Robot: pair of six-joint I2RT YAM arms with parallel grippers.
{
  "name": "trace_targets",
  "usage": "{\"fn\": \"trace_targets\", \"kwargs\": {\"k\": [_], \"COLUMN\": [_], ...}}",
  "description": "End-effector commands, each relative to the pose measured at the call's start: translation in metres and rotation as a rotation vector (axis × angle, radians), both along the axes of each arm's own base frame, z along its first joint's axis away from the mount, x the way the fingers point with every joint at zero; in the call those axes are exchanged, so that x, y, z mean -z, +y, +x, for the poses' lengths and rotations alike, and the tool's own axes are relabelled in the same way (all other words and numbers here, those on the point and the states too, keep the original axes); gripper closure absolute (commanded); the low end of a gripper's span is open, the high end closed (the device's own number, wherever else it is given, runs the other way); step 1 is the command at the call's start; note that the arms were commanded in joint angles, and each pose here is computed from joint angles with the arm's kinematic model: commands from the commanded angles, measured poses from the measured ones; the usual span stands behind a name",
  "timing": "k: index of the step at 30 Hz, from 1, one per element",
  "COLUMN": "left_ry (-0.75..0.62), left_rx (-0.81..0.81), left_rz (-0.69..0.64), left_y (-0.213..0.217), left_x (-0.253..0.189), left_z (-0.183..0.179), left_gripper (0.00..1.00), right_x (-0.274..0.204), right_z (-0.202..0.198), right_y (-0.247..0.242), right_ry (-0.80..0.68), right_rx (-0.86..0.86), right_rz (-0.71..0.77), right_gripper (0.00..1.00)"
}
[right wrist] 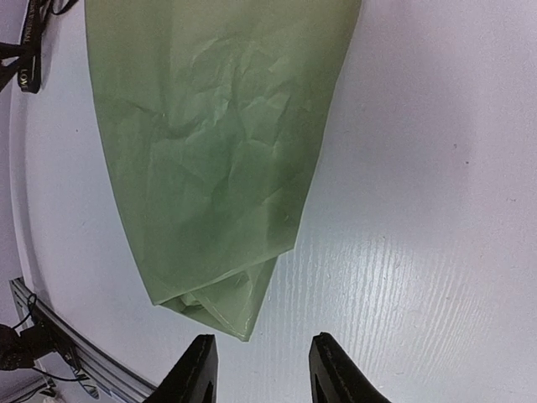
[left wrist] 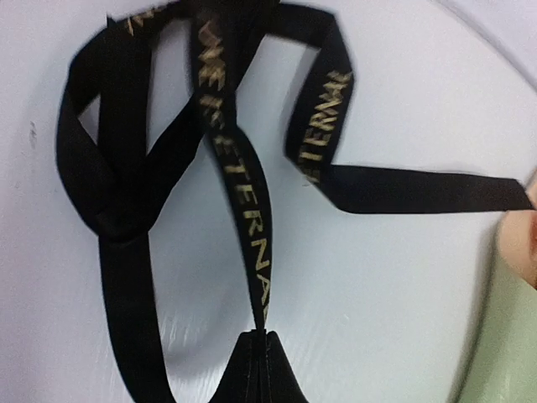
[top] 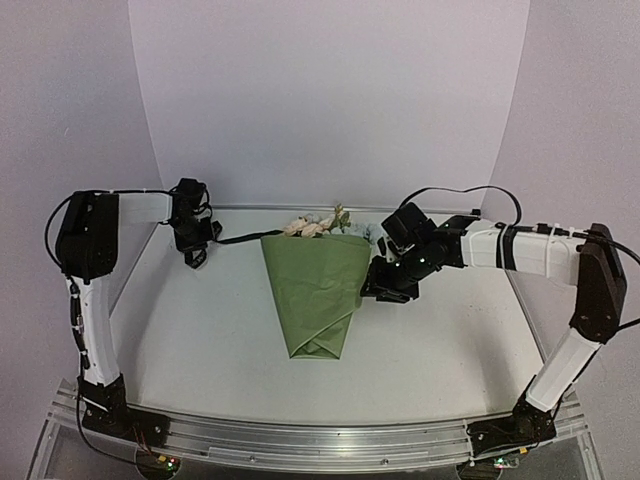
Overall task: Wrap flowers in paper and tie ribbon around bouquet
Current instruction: Pass from the left arm to the right
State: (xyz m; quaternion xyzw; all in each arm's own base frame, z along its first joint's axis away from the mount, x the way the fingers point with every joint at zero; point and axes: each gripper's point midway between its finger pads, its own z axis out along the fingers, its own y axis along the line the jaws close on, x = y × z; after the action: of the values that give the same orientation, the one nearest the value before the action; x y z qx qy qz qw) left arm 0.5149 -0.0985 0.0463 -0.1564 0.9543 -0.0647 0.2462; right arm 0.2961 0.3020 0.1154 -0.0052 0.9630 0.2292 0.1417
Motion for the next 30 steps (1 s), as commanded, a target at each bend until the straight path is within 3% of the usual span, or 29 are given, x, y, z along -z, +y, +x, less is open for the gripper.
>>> {"fn": "trace_targets", "kwargs": {"k": [1, 9, 13, 17, 19, 22, 30], "left_ry": [-0.307, -0.650, -0.810, -0.856, -0.869, -0.871, -0.738], "left_rx": [0.163, 0.680, 0.995, 1.251, 1.329, 1.326, 1.388], "left_rz": [-0.064, -0.350, -0.631, -0.840, -0.884, -0.896, -0.977], "left_y": [-0.042, -0.145, -0.176, -0.192, -0.200, -0.208, -0.253], "left_x": [-0.137, -0.284, -0.371, -0.419, -0.431, -0.437, -0.413], "left_z": [-0.016, -0.128, -0.206, -0.270, -0.291, -0.294, -0.300], "left_gripper": [1.00, 1.00, 1.00, 1.00, 1.00, 1.00, 1.00], "right_x": [-0.028, -0.068, -0.090, -0.103, -0.109, -0.121, -0.159], "right_z": [0.007, 0.023, 0.032, 0.042, 0.044, 0.040, -0.001], "right_y": [-0.013, -0.009, 0.004, 0.024, 0.037, 0.053, 0.055], "right_ry": [-0.121, -0.291, -0.383, -0.458, -0.476, -0.508, -0.619], "right_rx": [-0.001, -0.034, -0.062, -0.100, -0.125, -0.147, -0.224], "right_rz": [-0.017, 0.021, 0.081, 0.163, 0.221, 0.314, 0.361], "right_gripper": [0.59, 0.51, 0.41, 0.32, 0.34, 0.34, 0.31]}}
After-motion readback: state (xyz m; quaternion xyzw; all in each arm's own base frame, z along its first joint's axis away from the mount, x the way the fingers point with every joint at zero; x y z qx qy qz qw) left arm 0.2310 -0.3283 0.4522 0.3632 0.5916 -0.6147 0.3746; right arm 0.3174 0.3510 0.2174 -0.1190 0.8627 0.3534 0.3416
